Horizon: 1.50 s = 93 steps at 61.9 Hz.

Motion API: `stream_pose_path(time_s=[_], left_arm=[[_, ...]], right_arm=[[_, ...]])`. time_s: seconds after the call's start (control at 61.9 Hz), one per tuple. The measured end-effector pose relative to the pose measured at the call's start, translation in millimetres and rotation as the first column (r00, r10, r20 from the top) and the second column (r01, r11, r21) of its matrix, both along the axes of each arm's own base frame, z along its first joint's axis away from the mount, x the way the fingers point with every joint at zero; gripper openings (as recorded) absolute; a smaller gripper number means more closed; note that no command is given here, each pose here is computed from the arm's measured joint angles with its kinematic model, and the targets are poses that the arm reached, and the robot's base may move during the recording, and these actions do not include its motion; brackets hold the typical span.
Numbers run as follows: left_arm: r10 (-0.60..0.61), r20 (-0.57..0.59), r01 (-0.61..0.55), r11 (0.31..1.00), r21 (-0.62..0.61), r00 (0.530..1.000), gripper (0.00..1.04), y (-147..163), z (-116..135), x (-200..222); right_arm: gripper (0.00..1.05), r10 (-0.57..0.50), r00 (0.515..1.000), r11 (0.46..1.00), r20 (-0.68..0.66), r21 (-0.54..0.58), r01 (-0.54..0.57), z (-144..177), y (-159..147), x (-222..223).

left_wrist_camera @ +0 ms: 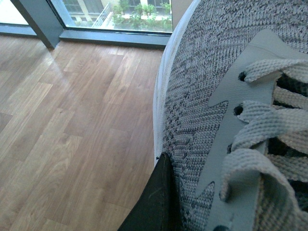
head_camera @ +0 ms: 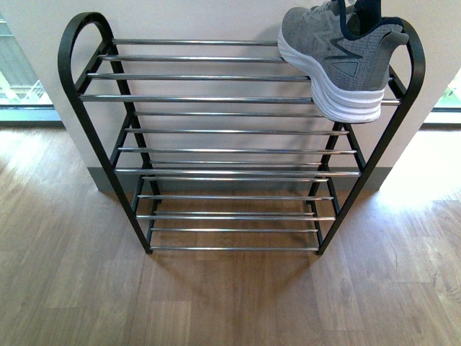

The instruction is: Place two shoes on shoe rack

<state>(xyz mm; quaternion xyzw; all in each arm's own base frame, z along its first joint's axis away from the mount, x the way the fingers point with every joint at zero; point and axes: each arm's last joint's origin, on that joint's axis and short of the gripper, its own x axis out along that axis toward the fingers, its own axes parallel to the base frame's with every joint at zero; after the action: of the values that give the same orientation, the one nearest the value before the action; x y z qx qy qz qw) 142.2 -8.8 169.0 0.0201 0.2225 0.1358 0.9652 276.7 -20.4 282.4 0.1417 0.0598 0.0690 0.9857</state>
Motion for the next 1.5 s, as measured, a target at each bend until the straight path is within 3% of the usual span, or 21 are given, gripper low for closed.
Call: stream_pose_path(time_s=[0.259,0.404,0.582,0.97,1.503], left_arm=[[0.000,0.000,0.000,1.000,0.000,1.000,0.03,0,0,0],[0.000,0.000,0.000,1.000,0.000,1.000,0.03,0,0,0],[0.002,0.000,-0.002,1.000,0.001,1.000,0.03,0,0,0],[-0.001,0.000,0.001,1.000,0.000,1.000,0.03,0,0,0],[0.000,0.000,0.000,1.000,0.000,1.000,0.03,0,0,0]], right_arm=[[0.95,-0.106,0.987,0.992,0.118,-0.062,0.114,-22,-29,-65],[0.95,-0.129,0.983,0.988,0.128,-0.067,0.138,-28,-33,-70],[0.65,-0.136,0.982,0.962,0.129,-0.220,0.162,-47,-19,-88],[0.01,-0.126,0.983,0.950,0.131,-0.268,0.157,-83,4,-121],[0.02,-0.123,0.984,0.951,0.131,-0.267,0.155,-103,20,-146]])
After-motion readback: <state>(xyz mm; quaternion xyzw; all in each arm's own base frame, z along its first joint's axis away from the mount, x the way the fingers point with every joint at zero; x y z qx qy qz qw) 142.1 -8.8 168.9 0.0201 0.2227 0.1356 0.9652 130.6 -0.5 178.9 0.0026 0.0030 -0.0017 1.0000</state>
